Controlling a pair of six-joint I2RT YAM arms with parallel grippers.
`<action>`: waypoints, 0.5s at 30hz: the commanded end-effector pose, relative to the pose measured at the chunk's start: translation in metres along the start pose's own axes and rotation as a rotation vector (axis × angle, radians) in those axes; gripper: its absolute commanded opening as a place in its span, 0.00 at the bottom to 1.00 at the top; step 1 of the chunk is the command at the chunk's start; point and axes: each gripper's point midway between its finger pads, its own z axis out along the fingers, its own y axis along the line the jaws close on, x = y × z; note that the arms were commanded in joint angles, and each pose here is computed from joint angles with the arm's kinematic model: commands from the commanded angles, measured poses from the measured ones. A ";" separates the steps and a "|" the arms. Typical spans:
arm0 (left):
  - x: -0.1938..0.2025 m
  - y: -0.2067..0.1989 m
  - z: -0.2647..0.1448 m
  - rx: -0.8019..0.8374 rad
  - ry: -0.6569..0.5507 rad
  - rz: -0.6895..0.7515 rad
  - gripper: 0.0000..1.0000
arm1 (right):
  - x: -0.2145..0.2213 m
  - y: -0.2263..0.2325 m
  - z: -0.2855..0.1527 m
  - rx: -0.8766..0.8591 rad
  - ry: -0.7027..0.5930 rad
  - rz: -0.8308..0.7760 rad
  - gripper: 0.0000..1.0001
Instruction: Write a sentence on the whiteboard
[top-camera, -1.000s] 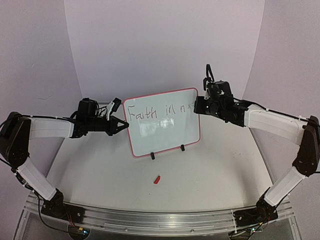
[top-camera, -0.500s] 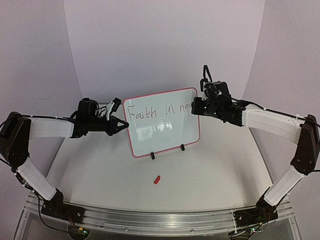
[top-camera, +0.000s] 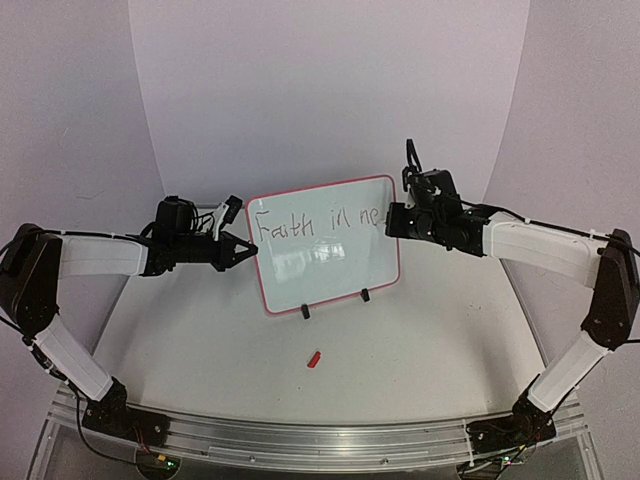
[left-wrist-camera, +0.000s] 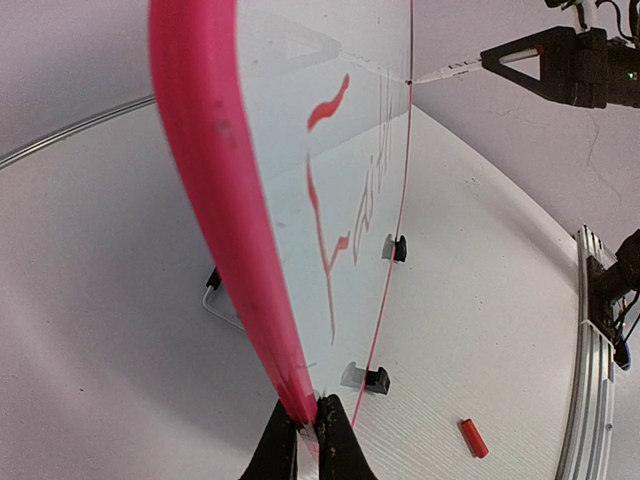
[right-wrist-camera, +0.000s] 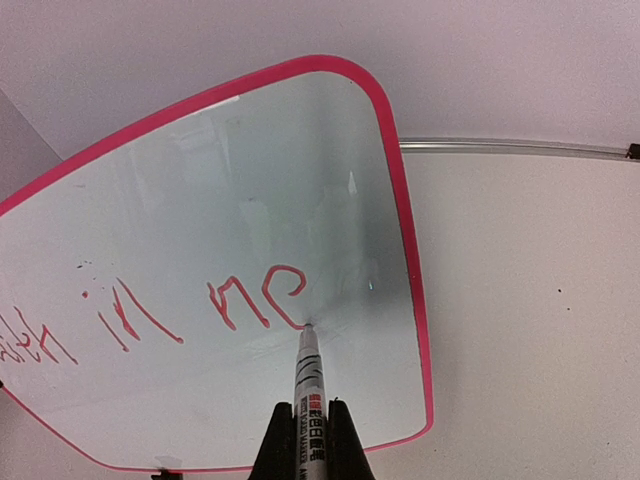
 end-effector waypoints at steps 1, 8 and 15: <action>0.006 0.014 0.000 -0.075 0.028 0.051 0.00 | -0.025 -0.007 -0.012 0.040 -0.077 0.014 0.00; 0.006 0.014 0.001 -0.074 0.027 0.053 0.00 | -0.044 -0.002 -0.039 -0.016 -0.138 0.038 0.00; 0.005 0.014 0.000 -0.074 0.026 0.053 0.00 | -0.050 -0.002 -0.040 -0.012 -0.151 0.028 0.00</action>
